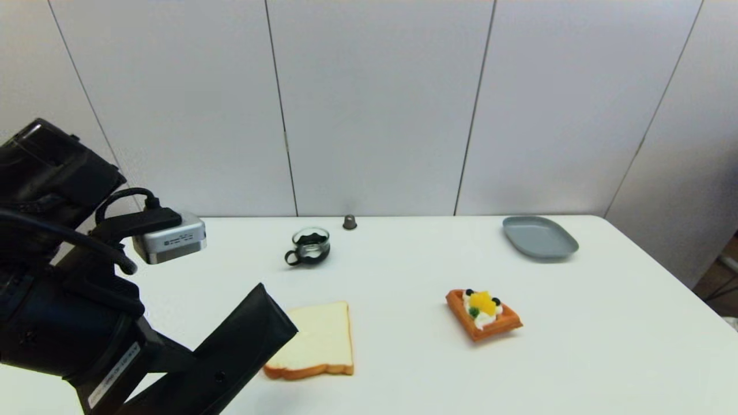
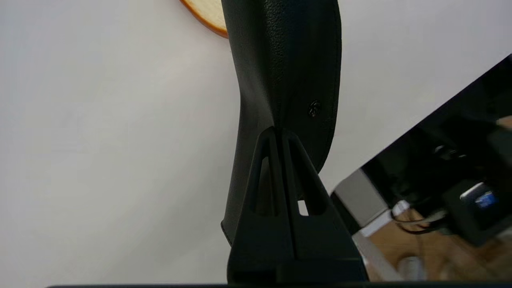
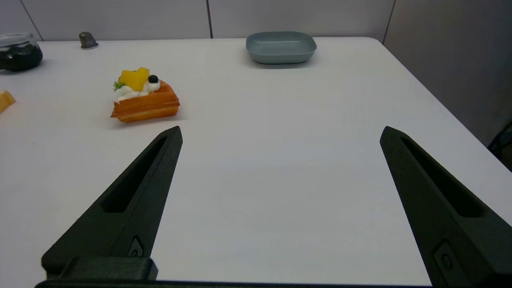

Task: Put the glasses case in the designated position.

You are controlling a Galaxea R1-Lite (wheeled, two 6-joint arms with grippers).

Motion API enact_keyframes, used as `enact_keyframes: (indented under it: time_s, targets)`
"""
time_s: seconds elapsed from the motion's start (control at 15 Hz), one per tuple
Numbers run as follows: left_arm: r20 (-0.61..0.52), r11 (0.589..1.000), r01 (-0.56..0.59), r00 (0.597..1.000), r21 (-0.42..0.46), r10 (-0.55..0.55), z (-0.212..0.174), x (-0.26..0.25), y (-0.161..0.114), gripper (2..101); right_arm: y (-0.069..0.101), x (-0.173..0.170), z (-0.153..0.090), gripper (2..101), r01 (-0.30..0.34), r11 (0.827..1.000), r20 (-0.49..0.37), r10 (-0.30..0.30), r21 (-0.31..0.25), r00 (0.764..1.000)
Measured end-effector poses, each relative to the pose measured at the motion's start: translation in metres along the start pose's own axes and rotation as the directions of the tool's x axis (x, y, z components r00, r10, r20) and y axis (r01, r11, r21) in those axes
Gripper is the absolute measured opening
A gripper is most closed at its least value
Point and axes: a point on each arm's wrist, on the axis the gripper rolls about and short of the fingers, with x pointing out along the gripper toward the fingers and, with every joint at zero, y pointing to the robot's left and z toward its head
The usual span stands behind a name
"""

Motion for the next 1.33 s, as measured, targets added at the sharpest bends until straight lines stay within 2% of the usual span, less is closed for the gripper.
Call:
enact_keyframes:
  time_s: [0.2, 0.53, 1.0, 1.33]
  targets:
    - [-0.014, 0.995, 0.024, 1.0, -0.099, -0.026, 0.01, 0.002, -0.009, 3.0, 0.0, 0.0, 0.0, 98.0, 0.0, 1.0, 0.0, 0.0, -0.001, 1.0]
    - [-0.02, 0.979, 0.042, 0.999, -0.201, -0.047, 0.026, 0.01, -0.016, 3.0, 0.0, 0.0, 0.0, 98.0, 0.0, 1.0, 0.0, 0.0, -0.001, 1.0]
    - [-0.043, 0.93, 0.065, 0.995, -0.362, -0.086, 0.047, 0.023, -0.034, 3.0, 0.0, 0.0, 0.0, 98.0, 0.0, 1.0, 0.0, 0.0, 0.0, 1.0]
    - [-0.07, 0.894, 0.074, 0.991, -0.442, -0.117, 0.065, 0.039, -0.053, 3.0, 0.0, 0.0, 0.0, 98.0, 0.0, 1.0, 0.0, 0.0, 0.001, 1.0]
